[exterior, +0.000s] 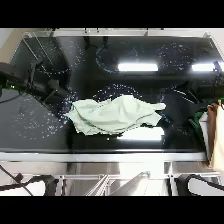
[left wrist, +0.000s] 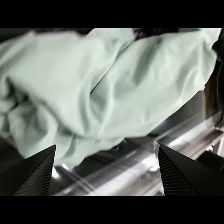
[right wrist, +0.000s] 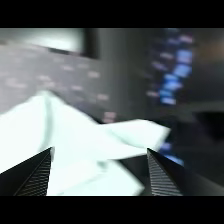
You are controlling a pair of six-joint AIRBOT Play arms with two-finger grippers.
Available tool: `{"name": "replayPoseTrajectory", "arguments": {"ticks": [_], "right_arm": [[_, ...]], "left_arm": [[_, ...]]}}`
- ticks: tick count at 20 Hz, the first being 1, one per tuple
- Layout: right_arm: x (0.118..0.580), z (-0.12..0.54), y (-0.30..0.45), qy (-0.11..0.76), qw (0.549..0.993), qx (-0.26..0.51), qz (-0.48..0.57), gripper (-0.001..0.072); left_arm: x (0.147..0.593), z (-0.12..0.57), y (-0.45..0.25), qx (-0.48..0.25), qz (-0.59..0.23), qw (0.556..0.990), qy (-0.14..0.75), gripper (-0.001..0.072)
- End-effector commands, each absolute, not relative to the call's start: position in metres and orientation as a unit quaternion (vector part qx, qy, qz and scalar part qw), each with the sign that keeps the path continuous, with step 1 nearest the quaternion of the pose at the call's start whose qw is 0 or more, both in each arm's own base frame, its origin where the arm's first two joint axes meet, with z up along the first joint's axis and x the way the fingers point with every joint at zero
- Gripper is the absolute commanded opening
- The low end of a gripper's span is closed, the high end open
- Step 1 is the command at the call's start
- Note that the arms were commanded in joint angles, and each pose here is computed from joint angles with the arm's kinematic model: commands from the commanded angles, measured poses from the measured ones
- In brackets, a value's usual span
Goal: Fold the shirts.
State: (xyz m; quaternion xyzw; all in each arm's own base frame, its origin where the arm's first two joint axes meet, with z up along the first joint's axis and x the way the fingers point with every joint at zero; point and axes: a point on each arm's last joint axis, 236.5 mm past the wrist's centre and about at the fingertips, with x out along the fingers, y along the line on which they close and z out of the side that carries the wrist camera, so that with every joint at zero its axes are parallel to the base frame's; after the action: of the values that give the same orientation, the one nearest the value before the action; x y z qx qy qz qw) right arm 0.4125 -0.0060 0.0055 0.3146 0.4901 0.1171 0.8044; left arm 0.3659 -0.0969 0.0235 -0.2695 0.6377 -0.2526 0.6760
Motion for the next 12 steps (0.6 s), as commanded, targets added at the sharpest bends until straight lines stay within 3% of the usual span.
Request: {"name": "replayPoseTrajectory", "arguments": {"ticks": [1, 2, 3, 8, 12], "right_arm": [[0.406, -0.029, -0.024, 0.521, 0.788, 0.313, 0.096, 0.0634], [0.405, -0.037, -0.021, 0.531, 0.779, 0.32, 0.098, 0.0586], [0.403, -0.046, -0.017, 0.541, 0.769, 0.324, 0.101, 0.0474], [0.393, -0.087, 0.02, 0.595, 0.721, 0.33, 0.131, 0.0459], [0.391, -0.11, 0.057, 0.623, 0.699, 0.32, 0.145, 0.046]], "left_arm": [[0.316, -0.012, -0.102, -0.309, -0.241, 0.601, 0.697, 0.0712], [0.301, -0.024, -0.111, -0.31, -0.235, 0.592, 0.706, 0.0711], [0.289, -0.035, -0.118, -0.31, -0.23, 0.584, 0.714, 0.0711], [0.242, -0.079, -0.155, -0.288, -0.215, 0.556, 0.749, 0.0711], [0.251, -0.098, -0.174, -0.258, -0.204, 0.597, 0.732, 0.071]]}}
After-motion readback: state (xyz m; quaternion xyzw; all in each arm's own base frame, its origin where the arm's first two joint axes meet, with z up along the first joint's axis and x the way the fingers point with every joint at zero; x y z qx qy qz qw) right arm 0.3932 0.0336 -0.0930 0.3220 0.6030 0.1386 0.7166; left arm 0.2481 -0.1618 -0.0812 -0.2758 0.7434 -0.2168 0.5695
